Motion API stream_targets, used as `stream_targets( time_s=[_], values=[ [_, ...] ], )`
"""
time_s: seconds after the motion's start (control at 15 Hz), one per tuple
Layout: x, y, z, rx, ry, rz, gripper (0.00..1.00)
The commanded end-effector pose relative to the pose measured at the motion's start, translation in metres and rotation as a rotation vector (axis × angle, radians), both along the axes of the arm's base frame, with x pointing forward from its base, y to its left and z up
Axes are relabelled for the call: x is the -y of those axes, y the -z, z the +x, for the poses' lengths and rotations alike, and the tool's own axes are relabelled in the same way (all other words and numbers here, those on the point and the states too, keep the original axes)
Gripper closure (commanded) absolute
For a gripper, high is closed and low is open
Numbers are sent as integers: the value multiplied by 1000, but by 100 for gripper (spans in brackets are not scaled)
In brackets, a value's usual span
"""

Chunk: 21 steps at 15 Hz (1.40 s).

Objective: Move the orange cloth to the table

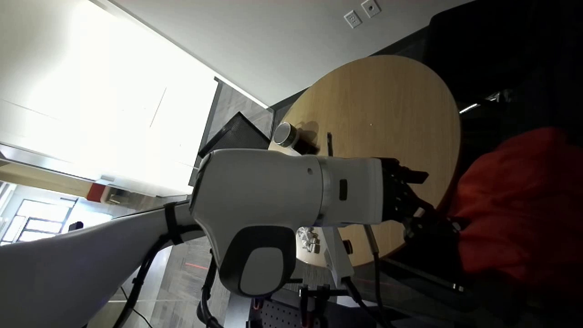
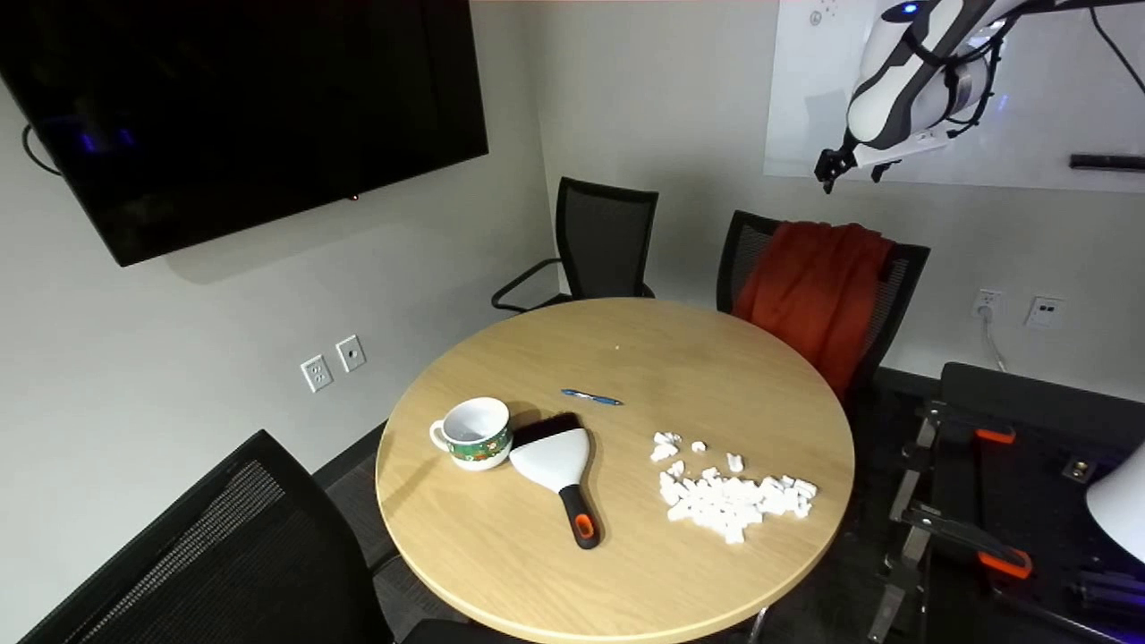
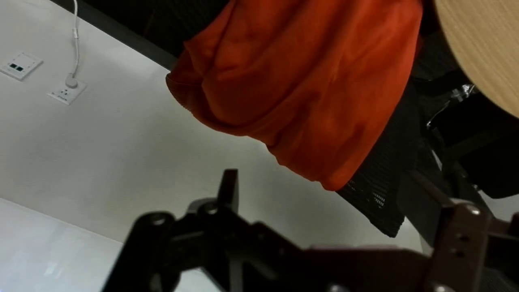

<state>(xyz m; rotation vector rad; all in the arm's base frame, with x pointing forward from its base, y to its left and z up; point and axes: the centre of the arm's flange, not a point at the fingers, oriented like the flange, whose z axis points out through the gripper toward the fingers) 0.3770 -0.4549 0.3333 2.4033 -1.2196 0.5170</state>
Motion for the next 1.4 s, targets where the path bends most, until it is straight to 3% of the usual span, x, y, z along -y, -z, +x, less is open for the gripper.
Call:
stream_targets(
  time_s=[0.0,0.4,0.47,0.8,1.33],
  values=[
    [8,13,-1,45,100,59,0],
    [36,50,-18,230,374,153,0],
    [17,41,-21,164,308,148,0],
    [18,46,-22,159,313,152,0],
    [77,57,15,278,625,106,0]
  ],
)
